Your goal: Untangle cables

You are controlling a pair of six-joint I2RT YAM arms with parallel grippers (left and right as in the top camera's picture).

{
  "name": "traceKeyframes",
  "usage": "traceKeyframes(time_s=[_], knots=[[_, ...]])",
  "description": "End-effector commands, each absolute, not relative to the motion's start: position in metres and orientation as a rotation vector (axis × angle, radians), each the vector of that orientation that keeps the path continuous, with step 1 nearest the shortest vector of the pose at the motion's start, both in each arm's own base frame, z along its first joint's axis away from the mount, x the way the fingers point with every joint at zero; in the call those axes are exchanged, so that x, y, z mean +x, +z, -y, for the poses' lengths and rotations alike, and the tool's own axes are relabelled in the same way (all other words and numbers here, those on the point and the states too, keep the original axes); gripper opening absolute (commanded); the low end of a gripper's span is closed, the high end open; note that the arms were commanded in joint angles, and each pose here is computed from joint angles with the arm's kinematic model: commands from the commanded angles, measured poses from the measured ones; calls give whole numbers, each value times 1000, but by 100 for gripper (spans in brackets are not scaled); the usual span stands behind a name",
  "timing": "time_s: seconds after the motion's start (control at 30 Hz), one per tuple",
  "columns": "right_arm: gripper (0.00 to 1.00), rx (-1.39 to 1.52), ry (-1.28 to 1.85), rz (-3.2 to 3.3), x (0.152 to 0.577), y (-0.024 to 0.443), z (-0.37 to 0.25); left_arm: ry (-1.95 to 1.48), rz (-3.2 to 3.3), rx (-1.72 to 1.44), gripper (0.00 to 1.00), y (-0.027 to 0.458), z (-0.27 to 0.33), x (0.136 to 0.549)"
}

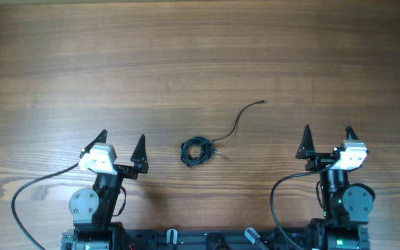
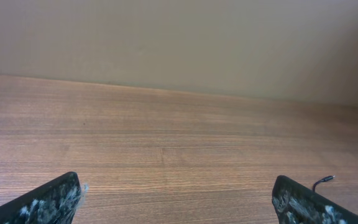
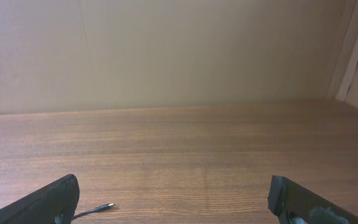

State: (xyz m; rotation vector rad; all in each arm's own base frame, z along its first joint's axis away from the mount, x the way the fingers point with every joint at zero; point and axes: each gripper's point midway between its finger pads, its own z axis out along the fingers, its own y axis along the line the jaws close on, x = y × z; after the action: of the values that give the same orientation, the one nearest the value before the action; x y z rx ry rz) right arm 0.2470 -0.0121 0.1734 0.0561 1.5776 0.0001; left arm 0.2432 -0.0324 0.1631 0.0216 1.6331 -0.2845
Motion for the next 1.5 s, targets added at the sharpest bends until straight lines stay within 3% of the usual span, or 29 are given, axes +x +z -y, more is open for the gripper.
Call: traceKeyframes(time_s=[0.0,0.27,0.43,0.7,1.0,1.27,1.47], knots=[[100,40,4,-1577,247,173,10,-298,-1633,19,100,162,34,243],[100,40,4,-1578,247,173,10,-329,-1561,38,100,180,39,242],[100,40,4,-1578,247,173,10,-536,-1388,202,100,225,75,224],[100,40,4,-1578,247,173,10,-619,-1552,117,100,254,76,215],[100,40,4,-1577,247,173,10,-784,-1916,-94,100,278,84,259],[100,40,4,-1578,247,173,10,-922,-2209,44,100,238,155,298],[100,40,4,-1578,247,173,10,-927,-2325,33,100,198,168,314]])
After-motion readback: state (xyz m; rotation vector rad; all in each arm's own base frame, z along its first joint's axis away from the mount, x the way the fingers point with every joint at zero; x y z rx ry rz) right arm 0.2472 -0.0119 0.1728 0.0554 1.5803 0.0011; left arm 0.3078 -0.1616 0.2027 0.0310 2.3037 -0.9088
